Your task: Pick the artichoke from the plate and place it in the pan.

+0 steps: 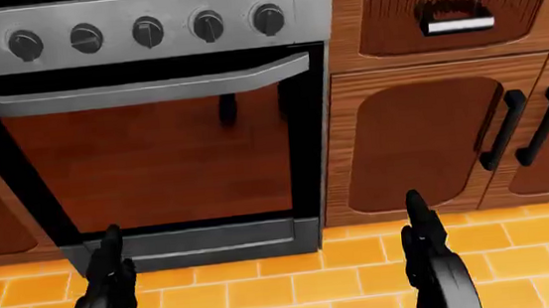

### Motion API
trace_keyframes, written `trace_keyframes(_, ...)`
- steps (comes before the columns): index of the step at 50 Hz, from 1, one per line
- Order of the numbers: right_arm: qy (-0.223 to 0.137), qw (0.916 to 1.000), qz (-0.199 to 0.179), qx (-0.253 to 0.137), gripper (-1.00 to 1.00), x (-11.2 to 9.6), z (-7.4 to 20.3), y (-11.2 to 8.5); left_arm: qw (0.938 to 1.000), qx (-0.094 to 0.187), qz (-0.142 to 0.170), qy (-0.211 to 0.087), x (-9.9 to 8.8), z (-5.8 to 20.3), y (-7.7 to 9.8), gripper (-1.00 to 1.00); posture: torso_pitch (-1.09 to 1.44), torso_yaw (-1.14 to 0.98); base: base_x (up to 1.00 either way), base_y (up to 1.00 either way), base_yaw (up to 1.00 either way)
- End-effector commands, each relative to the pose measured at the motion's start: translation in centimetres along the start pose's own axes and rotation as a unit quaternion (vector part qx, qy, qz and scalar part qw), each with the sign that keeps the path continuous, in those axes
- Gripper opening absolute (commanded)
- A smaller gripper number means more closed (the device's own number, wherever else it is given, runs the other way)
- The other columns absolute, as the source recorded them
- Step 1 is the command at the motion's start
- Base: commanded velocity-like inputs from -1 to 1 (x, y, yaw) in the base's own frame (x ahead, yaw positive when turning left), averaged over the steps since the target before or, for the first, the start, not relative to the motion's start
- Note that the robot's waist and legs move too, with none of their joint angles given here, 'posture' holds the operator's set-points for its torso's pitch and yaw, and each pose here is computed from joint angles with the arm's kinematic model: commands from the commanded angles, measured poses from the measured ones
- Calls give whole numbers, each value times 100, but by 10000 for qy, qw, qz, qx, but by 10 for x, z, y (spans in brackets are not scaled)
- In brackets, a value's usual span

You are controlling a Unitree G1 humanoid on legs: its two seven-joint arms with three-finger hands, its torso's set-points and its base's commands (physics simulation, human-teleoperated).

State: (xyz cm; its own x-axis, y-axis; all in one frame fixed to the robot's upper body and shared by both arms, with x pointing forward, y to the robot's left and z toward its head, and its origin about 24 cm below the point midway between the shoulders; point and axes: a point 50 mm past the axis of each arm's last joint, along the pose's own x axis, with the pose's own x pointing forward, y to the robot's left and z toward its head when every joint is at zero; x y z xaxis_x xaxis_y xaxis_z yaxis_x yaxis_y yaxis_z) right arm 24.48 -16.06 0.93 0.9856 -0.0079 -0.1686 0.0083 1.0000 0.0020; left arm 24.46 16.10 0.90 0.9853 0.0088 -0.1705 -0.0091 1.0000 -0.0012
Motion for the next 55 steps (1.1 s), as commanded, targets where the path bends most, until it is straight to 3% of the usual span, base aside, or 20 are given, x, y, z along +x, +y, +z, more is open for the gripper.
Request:
trace_keyframes(1,-829,9965,53,-58,100,3,33,1,9966,-46,-85,-820,3,34,-1,100,0,0,0,0,0)
trace_keyframes(29,-820,9960,-145,-331,100,6,40,-2,9963,-45,-16,-862,4,42,-2,100,0,0,0,0,0)
trace_keyframes(39,-824,9956,-248,-378,100,32,63,-9,9950,-84,186,-979,41,71,8,100,0,0,0,0,0)
trace_keyframes(46,-1012,9924,-405,-577,100,45,112,-21,9927,-163,213,-1173,61,116,6,100,0,0,0,0,0)
trace_keyframes(50,-1092,9913,-314,-669,100,46,148,-24,9923,-129,158,-1222,67,142,1,100,0,0,0,0,0)
trace_keyframes(51,-1109,9897,-370,-823,100,45,156,-26,9930,-151,15,-1168,68,147,-1,100,0,0,0,0,0)
trace_keyframes(53,-1230,9882,-382,-826,100,42,175,-30,9919,-318,-1,-1226,69,161,-1,100,0,0,0,0,0)
trace_keyframes(55,-1233,9890,-275,-771,100,40,184,-30,9914,-300,12,-1272,69,174,-1,100,0,0,0,0,0)
